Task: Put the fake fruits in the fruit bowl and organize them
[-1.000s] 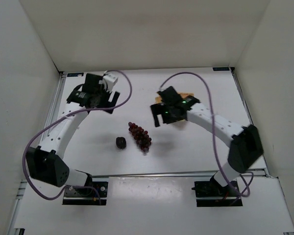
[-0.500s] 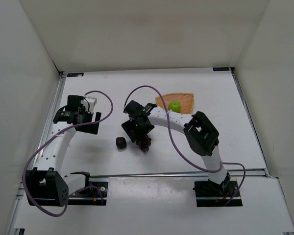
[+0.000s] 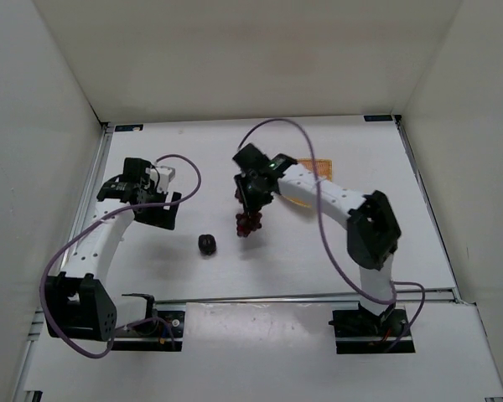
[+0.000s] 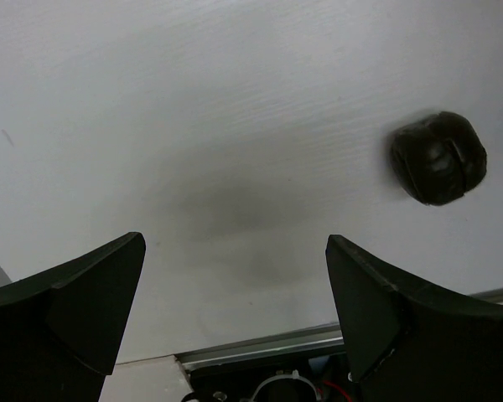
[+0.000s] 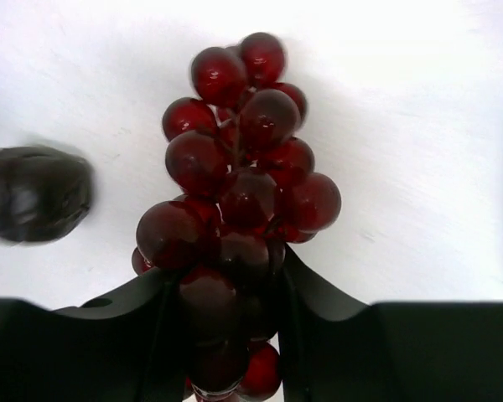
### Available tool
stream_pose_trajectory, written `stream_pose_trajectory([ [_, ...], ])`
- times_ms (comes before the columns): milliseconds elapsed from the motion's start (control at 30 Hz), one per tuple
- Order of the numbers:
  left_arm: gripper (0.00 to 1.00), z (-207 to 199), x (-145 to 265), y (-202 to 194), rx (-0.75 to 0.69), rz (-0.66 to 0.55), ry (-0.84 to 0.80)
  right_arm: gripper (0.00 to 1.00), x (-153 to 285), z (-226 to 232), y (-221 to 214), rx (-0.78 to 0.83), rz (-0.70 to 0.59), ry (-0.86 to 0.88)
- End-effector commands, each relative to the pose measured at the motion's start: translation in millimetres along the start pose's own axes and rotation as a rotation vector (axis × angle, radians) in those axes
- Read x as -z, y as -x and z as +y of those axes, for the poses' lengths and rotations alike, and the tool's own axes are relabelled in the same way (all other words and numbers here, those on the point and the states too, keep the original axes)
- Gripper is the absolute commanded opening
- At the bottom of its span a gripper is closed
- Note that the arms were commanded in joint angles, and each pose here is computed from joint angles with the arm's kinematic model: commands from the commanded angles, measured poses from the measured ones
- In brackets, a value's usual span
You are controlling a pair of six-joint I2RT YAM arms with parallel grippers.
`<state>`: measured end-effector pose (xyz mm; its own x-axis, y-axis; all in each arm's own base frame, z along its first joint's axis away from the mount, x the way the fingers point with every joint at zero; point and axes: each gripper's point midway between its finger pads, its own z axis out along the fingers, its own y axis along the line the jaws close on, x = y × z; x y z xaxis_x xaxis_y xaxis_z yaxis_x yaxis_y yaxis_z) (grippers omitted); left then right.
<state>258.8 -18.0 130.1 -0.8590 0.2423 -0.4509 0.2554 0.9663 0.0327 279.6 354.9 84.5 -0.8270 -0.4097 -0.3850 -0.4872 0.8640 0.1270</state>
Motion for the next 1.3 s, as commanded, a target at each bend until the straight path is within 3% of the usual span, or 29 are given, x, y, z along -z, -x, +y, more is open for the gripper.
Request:
stream_pose_trajectory([
  [0, 1.0, -27, 5, 0, -0.066, 0.027, -0.096, 0.22, 88, -34, 49, -0.131, -0.241, -0.013],
  [167, 1.0, -65, 4, 0, -0.198, 0.044, -0.162, 0.22, 144, -131, 67, -0.325, -0.383, -0.125],
  [200, 1.0, -69, 2, -1, -0.211, 0.055, -0.169, 0.22, 145, -167, 67, -0.395, -0.386, -0.172],
  [400, 1.0, -94, 2, 7, -0.321, 0.052, -0.195, 0.22, 135, -265, 68, -0.57, -0.348, -0.227],
  [533, 1.0, -111, -1, 2, -0.386, 0.088, -0.216, 0.22, 120, -297, 81, -0.615, -0.306, -0.202],
  [667, 1.0, -120, -5, -2, -0.456, 0.105, -0.205, 0.22, 83, -306, 76, -0.606, -0.223, -0.209],
  [800, 1.0, -122, -8, -4, -0.467, 0.123, -0.198, 0.24, 71, -309, 82, -0.605, -0.224, -0.2],
  [900, 1.0, -123, -11, -9, -0.477, 0.141, -0.201, 0.33, 61, -311, 78, -0.599, -0.2, -0.202],
  [1067, 1.0, -125, -17, -7, -0.495, 0.142, -0.196, 0.8, 56, -308, 73, -0.563, -0.172, -0.216],
  [1167, 1.0, -127, -22, -7, -0.514, 0.15, -0.191, 0.9, 55, -308, 64, -0.557, -0.148, -0.226],
  [1267, 1.0, -130, -26, -8, -0.525, 0.157, -0.195, 0.9, 71, -300, 66, -0.545, -0.176, -0.222],
])
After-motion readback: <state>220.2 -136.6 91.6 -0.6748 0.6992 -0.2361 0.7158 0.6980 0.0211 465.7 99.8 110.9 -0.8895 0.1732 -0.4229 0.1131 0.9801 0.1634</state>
